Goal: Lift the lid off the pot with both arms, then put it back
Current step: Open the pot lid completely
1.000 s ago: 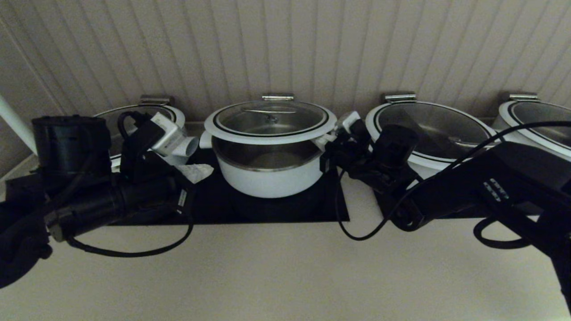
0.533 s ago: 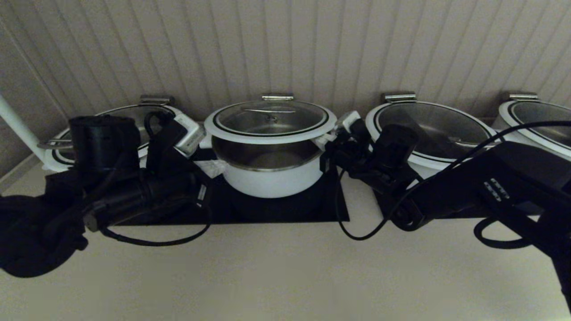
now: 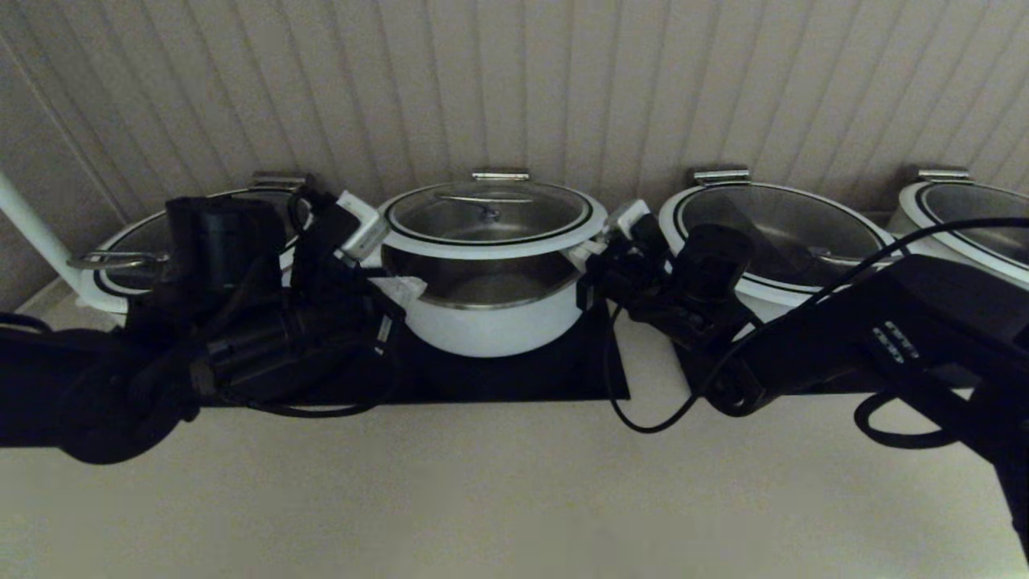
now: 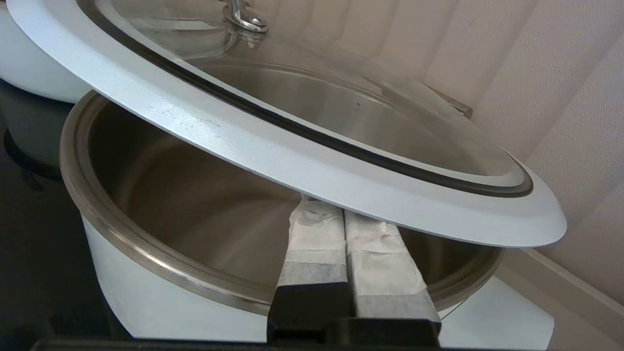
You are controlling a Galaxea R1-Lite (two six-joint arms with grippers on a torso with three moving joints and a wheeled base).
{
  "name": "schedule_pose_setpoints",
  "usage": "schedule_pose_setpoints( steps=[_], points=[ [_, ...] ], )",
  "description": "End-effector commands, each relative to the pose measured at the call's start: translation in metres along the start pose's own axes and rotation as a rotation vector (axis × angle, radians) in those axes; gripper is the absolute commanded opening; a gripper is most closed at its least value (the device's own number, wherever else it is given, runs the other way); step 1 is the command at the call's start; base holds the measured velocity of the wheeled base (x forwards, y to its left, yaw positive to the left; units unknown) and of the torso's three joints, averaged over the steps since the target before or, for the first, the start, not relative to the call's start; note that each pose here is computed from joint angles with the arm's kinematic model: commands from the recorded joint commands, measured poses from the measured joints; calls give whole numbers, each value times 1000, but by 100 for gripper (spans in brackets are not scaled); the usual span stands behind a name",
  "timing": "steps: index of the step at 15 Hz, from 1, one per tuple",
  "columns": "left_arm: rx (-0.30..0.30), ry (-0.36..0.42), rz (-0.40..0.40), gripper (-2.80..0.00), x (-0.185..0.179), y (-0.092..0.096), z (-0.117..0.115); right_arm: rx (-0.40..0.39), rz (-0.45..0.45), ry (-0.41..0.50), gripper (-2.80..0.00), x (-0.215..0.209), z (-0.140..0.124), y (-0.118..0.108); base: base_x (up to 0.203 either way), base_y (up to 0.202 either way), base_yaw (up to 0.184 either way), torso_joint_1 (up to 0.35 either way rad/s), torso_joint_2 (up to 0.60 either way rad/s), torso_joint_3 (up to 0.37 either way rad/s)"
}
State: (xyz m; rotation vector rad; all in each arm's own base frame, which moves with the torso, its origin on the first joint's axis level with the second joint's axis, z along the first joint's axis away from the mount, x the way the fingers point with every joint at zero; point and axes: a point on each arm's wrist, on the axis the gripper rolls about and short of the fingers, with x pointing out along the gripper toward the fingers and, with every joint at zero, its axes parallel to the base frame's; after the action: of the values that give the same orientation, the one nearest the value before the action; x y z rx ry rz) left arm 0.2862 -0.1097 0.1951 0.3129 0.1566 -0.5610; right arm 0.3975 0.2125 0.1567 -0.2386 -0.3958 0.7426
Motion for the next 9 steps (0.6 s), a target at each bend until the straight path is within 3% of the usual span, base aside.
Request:
schedule_pose_setpoints(
  steps=[1,4,9],
  points=[
    [1,6,-4,-280,7,0,-2,-4,0,-9,-280,0,1,0,0,0,0,0,0,0],
    [-1,8,-13,-280,12,-3,-4,-6,-1,-14,-280,0,4,-1,0,0,0,0,0,0],
    [14,-53,7,-280,21,0,1,-8,-2,-20,-280,-1,7,-2,0,0,0,0,0,0]
  ],
)
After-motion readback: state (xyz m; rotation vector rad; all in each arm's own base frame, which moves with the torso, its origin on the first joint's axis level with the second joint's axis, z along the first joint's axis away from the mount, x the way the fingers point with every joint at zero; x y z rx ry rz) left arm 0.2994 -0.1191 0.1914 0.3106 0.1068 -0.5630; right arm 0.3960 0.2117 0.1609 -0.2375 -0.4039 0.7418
